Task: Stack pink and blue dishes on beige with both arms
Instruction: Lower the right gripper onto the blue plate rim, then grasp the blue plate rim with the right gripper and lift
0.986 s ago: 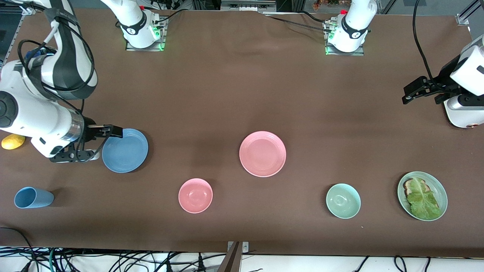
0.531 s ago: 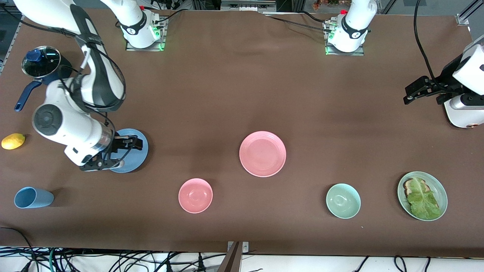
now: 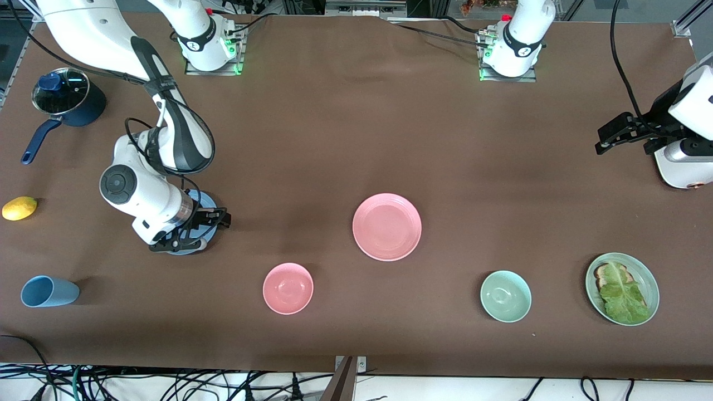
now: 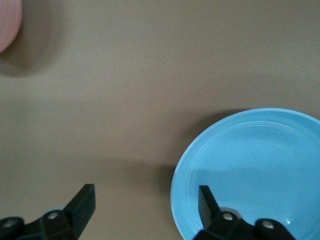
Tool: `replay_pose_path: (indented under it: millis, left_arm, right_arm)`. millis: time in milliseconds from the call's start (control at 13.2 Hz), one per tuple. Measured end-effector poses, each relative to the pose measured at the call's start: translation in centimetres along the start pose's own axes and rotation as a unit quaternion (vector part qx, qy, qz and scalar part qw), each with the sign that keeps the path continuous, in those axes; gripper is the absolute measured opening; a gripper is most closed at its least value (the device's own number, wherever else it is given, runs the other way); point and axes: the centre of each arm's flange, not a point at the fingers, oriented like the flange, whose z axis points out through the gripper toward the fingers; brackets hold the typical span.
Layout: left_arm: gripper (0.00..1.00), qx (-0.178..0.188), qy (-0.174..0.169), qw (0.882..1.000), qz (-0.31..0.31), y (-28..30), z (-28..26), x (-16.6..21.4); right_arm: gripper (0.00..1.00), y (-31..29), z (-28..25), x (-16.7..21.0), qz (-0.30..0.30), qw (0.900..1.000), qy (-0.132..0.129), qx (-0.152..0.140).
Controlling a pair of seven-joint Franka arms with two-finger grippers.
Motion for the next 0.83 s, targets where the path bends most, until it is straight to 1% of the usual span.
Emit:
replay_pose_path:
  millis: [152, 228, 379, 455, 531, 607, 759, 835]
  left_arm:
    - [1.00, 0.000, 0.001, 1.000, -0.001, -0.1, -0.1, 0.0]
    - [1.00, 0.000, 0.001, 1.000, -0.002, -0.2, -0.1, 0.0]
    - [1.00, 0.000, 0.001, 1.000, -0.003, -0.3, -0.1, 0.0]
    - [1.00, 0.000, 0.000, 1.000, -0.003, -0.4, -0.1, 0.0]
    - [1.00, 0.000, 0.000, 1.000, -0.004, -0.4, -0.1, 0.0]
    - [1.00, 0.000, 0.000, 1.000, -0.004, -0.5, -0.1, 0.0]
    - [1.00, 0.000, -0.001, 1.000, -0.005, -0.5, -0.1, 0.0]
    - [1.00, 0.000, -0.001, 1.000, -0.005, -0.5, -0.1, 0.0]
  right_arm:
    - [0.89, 0.2, 1.8, -0.6, 0.001, 1.000, 0.003, 0.001]
    - [0.87, 0.3, 2.8, -1.2, 0.001, 1.000, 0.003, 0.000]
    - [0.87, 0.4, 4.3, -2.2, 0.001, 1.000, -0.003, 0.000]
    - [0.87, 0.5, 4.7, -2.5, 0.001, 1.000, -0.007, -0.001]
    - [0.83, 0.5, 4.9, -2.7, 0.001, 1.000, -0.009, -0.001]
    - [0.83, 0.5, 4.9, -2.7, 0.000, 1.000, -0.009, -0.002]
    - [0.65, 0.5, 5.0, -2.7, 0.000, 1.000, -0.009, -0.002]
    - [0.64, 0.6, 5.0, -2.8, -0.002, 1.000, -0.010, -0.002]
